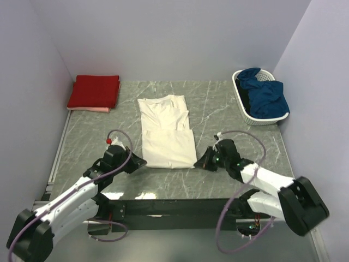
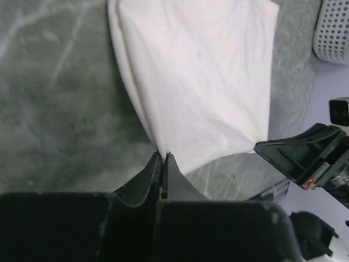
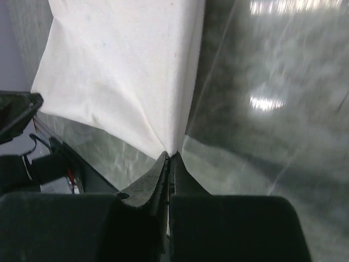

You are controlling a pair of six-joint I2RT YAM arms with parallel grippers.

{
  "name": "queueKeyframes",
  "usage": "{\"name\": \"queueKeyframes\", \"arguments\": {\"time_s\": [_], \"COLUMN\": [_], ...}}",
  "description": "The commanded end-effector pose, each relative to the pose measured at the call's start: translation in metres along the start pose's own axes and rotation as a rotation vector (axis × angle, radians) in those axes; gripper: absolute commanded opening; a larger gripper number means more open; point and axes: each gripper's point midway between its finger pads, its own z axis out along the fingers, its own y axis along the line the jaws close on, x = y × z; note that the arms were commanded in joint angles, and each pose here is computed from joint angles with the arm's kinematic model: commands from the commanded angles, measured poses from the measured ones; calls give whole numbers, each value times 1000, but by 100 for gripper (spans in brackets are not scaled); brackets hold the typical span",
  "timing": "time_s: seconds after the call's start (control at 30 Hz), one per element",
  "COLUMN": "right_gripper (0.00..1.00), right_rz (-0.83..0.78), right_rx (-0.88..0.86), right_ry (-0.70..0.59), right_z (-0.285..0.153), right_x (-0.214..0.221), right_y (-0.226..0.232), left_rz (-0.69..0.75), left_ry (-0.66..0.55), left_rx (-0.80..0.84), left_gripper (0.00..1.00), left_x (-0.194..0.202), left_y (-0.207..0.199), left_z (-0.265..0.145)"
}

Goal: Fold and stack the t-shirts
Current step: Fold the tshirt

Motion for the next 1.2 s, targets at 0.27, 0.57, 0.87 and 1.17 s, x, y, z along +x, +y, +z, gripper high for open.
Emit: {"name": "queueKeyframes", "arguments": {"time_s": [0.27, 0.57, 0.87, 1.17], "right_gripper": [0, 0, 0, 0], "right_rz": [-15, -92, -148, -143], "right_rx": [-12, 12, 35, 6], "right_ry": [-1, -29, -79, -136], "right_z": [-42, -46, -46, -33], "right_x": [47, 15, -42, -129], "right_y": [1, 32, 65, 108], "left_rz": [-18, 67, 162, 147], "left_ry": [127, 9, -47, -142], "left_rx": [-15, -31, -24, 41], "left_gripper": [1, 0, 0, 0], "left_x": [56, 24, -18, -109], "left_y": [0, -21, -65, -106], "left_z": [-43, -45, -23, -11]}}
